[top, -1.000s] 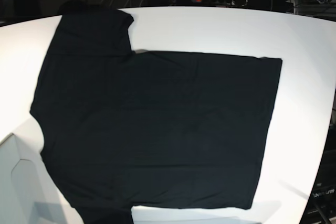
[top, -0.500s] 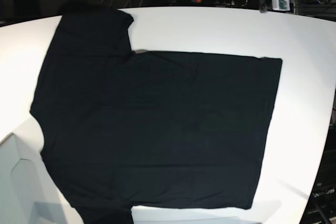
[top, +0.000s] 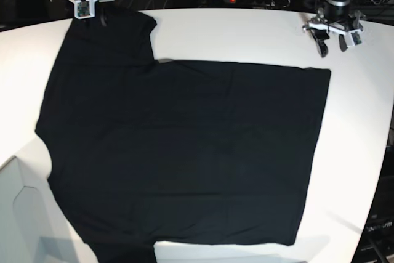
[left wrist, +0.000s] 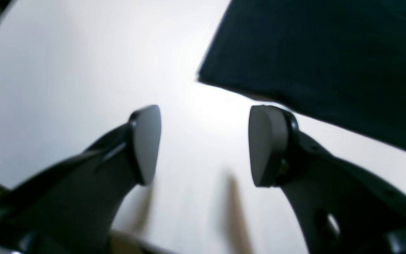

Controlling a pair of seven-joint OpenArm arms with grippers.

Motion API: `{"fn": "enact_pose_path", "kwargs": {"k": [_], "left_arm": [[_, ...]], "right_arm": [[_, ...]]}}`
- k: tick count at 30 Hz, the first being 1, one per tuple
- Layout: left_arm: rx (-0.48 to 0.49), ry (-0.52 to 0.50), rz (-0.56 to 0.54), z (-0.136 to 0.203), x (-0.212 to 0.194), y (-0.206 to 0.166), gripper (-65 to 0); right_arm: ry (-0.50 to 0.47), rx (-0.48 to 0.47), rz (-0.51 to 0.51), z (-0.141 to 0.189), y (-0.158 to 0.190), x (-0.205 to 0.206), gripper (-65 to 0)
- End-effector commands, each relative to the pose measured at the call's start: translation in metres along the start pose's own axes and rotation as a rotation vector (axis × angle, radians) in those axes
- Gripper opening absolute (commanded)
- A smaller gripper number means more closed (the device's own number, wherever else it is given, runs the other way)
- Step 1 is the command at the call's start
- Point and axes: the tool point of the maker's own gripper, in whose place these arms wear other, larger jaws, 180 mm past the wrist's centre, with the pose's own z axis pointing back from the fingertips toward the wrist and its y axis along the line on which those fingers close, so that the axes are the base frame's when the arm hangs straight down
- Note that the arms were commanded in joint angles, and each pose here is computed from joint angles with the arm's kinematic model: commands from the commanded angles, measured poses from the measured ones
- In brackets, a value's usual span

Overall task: Fold the T-shirt properly
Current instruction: 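Lower both grippers onto the shirt's shoulder edges and close them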

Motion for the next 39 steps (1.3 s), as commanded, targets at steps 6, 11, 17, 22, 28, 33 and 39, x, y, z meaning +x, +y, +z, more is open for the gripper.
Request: {"fn": "enact_pose_path", "kwargs": {"k": [6, 11, 17, 22, 28, 33, 39], "left_arm": [[0.035, -0.059, 0.058, -0.036, 0.013, 0.009, -27.4], [0.050, -0.073, 0.087, -0.057, 0.018, 0.010, -27.4], [-0.011, -0.035, 0.073, -0.077, 0.008, -0.014, -27.4], [-0.032, -0.013, 0.074, -0.079, -0.001, -0.023, -30.6], [-0.022, 0.006, 0.076, -0.074, -0.009, -0.019, -61.2], [-0.023, 0.015, 0.070, -0.069, -0.013, -0.018, -65.0], [-0.015, 0.044, 0.060, -0.061, -0.026, -0.013, -65.0]], "right_arm": [[-0.037, -0.008, 0.005, -0.009, -0.003, 0.016, -38.3], [-0.036, -0.011, 0.006, -0.013, -0.004, 0.019, -38.3], [-0.039, -0.011, 0.006, -0.014, -0.004, 0.020, -38.3], [-0.038, -0.032, 0.011, -0.013, -0.012, 0.019, -38.7], [-0.070, -0.102, 0.023, -0.019, -0.038, 0.030, -38.1], [-0.056, -0.087, 0.046, -0.037, -0.050, 0.036, -33.6], [0.002, -0.104, 0.022, -0.065, -0.074, 0.043, -30.8]]}}
